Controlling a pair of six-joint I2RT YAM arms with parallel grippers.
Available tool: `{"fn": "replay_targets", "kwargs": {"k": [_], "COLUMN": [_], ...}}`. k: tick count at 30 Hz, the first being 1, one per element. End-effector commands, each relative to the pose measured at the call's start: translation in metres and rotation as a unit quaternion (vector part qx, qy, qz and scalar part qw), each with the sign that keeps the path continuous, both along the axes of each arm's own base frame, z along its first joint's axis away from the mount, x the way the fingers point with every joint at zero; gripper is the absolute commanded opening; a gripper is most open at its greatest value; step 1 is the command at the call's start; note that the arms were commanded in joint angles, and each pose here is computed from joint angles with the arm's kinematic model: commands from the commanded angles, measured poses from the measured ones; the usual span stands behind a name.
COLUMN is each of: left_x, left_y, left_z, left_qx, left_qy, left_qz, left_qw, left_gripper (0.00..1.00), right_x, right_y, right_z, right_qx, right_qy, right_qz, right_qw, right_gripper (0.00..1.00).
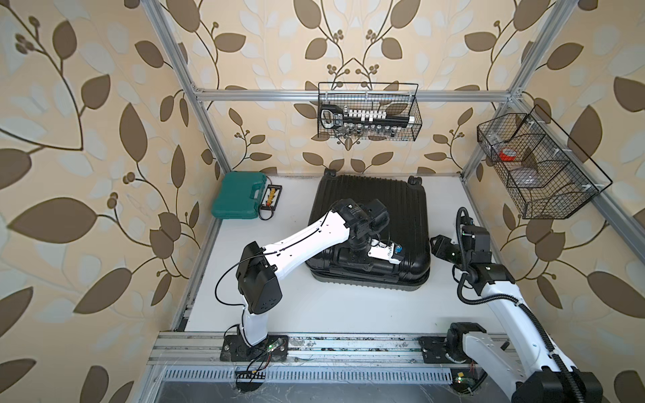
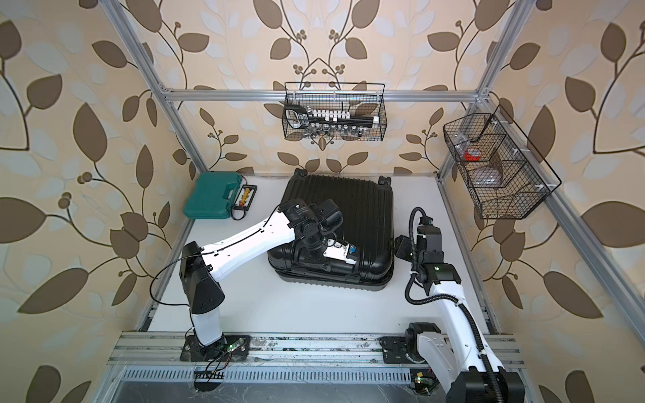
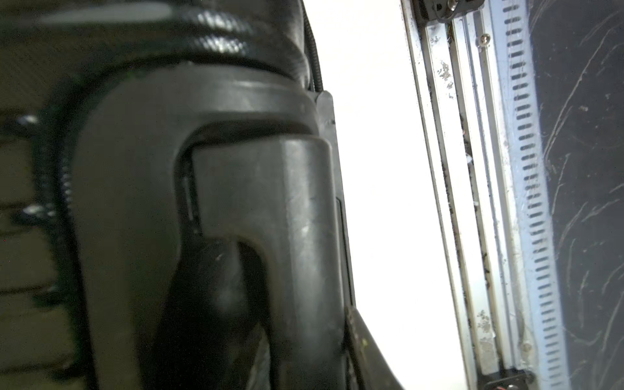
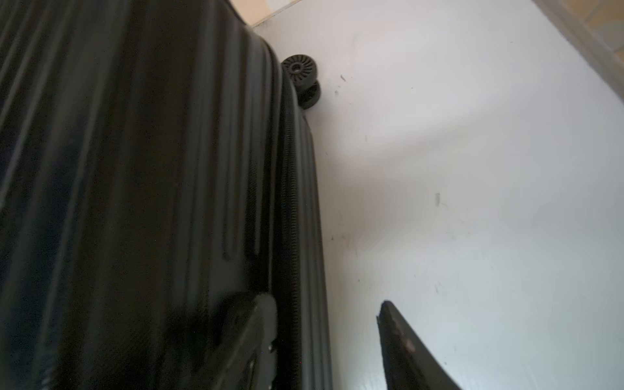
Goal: Close the suitcase zippers
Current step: Adjust the suitcase at the center of the board.
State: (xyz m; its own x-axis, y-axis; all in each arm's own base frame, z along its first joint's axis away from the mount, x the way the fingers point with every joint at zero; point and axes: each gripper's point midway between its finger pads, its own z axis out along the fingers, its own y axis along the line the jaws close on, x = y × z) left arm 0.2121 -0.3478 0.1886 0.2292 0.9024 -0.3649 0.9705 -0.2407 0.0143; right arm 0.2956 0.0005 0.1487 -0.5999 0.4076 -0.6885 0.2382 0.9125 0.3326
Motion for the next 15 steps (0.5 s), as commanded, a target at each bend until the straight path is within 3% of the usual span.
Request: {"fn": "replay_targets", "kwargs": {"k": [1,5,10,12,15], "left_x": [0.025,0.038,0.067,0.082,0.105], "left_y": [-0.026,-0.038,-0.046,-0.039,-0.01], "left_z": [0.035,0.066,0.109,0.127,0.151], "left_qx": [-0.073,-0.12,-0.206,-0.249,-0.291], "left_qy": [-0.063,-0.087,-0.117,-0.124,-0.101], "left_qz": [-0.041,0.015,0.156,0.237,0.4], "left_qw": [0.994,0.989,0.959,0.931,0.863], "left_gripper": [0.43,0.56,0.62,0.66,0.71], "right_x": [-0.004,-0.007,-0.009,-0.009,-0.008], "right_y": [0.025,0.038,0.052,0.058,0.07], "right_z": [-0.007,-0.007,-0.011,-0.011,-0.006], "right_qx": [0.043,0.071,0.089,0.09,0.072], "right_qy": [-0.01,-0.028,-0.038,-0.039,-0.054], "right_qz": [0.061,0.086,0.117,0.132,0.152], "right_qw": [0.997,0.993,0.988,0.986,0.984], "right_gripper": [0.56,0.56,0.57,0.57,0.58]}}
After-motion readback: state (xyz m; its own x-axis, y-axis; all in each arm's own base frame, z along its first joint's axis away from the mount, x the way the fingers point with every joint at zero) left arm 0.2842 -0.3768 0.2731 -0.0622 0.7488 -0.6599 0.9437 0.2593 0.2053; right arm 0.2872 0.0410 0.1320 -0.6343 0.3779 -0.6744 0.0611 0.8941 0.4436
